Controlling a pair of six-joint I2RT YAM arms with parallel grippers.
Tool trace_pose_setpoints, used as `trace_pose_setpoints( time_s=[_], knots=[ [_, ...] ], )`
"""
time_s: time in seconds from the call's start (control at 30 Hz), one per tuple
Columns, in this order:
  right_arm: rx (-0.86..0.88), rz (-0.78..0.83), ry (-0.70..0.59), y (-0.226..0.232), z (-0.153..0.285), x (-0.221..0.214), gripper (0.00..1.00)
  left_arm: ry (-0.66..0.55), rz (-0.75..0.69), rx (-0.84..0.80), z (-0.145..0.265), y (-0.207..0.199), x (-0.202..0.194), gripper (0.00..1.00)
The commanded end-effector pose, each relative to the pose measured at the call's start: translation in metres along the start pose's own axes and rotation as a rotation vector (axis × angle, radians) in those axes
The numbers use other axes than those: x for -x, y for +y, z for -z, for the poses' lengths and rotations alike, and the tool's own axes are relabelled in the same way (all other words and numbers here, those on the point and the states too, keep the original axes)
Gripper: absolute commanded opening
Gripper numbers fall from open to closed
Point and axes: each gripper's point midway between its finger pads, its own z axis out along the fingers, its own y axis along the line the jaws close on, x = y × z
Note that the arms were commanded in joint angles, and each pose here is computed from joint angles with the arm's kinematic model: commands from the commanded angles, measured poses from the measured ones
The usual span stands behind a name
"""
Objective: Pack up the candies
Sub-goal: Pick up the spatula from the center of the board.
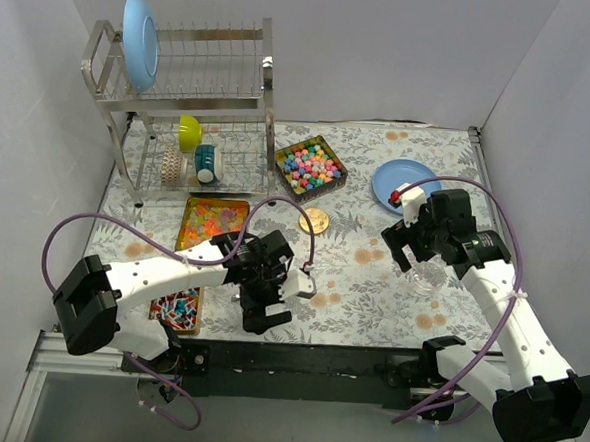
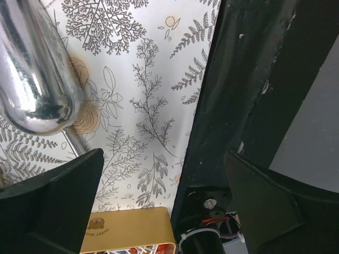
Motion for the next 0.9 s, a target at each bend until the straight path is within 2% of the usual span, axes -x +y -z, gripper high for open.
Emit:
trace_pose_setpoints(
  time_s=[0.0, 0.13, 0.27, 0.57, 0.6, 0.87],
  knots=[
    [0.018, 0.008, -0.050, -0.001, 0.004, 0.019, 0.98, -0.016, -0.025, 0.069, 0.005, 0.013, 0.013, 0.98],
    [0.009, 0.013, -0.052, -0.003, 0.007, 0.021, 0.98, 0.004, -0.068, 0.141, 0.014, 0.032, 0.031, 0.98],
    [0.014, 0.009, -0.045, -0.001, 0.006, 0.016, 0.98, 0.063, -0.035, 0.162, 0.004, 0.044, 0.037, 0.96],
    [0.005, -0.001, -0.034, -0.002, 0.006, 0.007, 0.98, 0.064, 0.000, 0.267, -0.019, 0.071, 0.043, 0.94],
    [0.005, -0.003, -0.035, -0.002, 0.006, 0.007, 0.98, 0.064, 0.010, 0.321, -0.017, 0.080, 0.045, 0.94],
    [0.007, -0.016, -0.026, -0.002, 0.005, 0.000, 0.98, 0.165, 0.001, 0.309, -0.037, 0.083, 0.024, 0.86]
  ],
)
